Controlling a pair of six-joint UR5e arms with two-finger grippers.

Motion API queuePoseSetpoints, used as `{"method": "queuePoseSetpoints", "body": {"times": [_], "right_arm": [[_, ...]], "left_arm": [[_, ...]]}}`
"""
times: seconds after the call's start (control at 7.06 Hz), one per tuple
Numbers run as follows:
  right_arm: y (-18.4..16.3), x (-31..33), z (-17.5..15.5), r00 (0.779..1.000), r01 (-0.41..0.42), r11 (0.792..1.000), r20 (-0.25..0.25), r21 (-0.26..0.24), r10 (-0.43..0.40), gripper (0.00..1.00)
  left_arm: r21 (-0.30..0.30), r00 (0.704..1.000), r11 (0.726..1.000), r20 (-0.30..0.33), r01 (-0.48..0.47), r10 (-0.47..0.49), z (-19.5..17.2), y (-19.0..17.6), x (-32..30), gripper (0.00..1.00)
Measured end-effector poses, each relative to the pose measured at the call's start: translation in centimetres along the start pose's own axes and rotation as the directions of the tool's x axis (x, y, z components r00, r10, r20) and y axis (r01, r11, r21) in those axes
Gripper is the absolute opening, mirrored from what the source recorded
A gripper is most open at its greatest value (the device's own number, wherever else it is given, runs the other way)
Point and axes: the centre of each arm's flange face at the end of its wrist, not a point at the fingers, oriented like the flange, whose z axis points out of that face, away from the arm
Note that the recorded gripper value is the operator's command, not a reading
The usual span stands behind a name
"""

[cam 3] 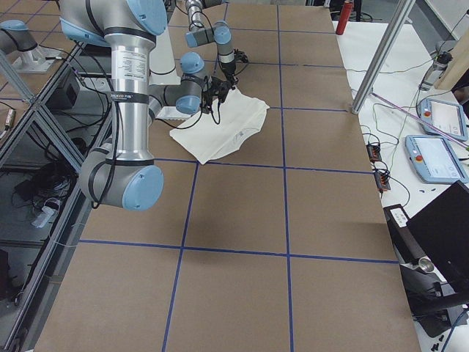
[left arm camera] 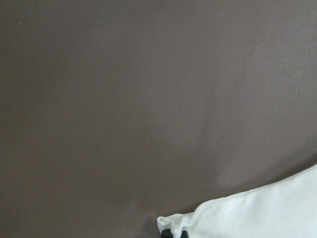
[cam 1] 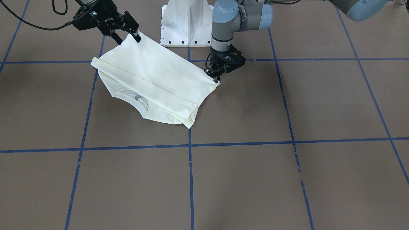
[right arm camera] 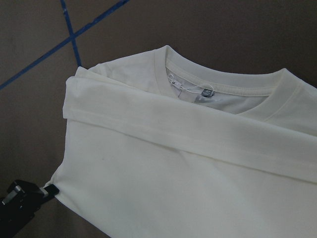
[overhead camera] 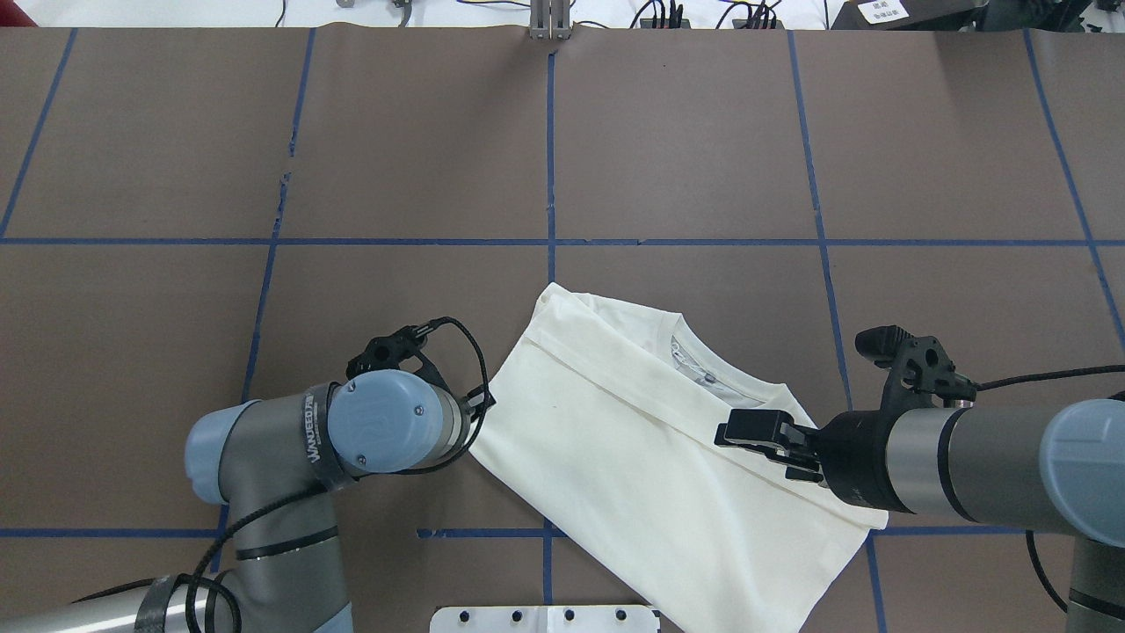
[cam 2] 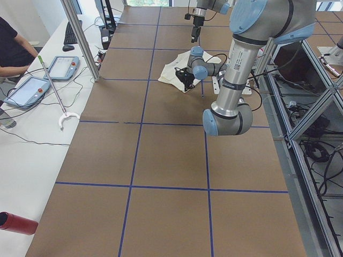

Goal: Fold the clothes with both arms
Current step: 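Lower the left gripper onto the shirt's corner farthest from the right gripper, then push the shirt corner away with the left gripper while the right releases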

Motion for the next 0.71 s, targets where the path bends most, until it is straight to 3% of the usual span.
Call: {"method": "queuePoseSetpoints", "body": {"times": [0.71], "right_arm": [[-0.1,-0.2,0.0,1.000,-0.002,1.000,0.004,0.002,0.002,1.00]], "left_arm": [[0.193,0.995,0.980,-0.080,-0.044,0.061,2.2,-18.3,8.7,0.00]]}}
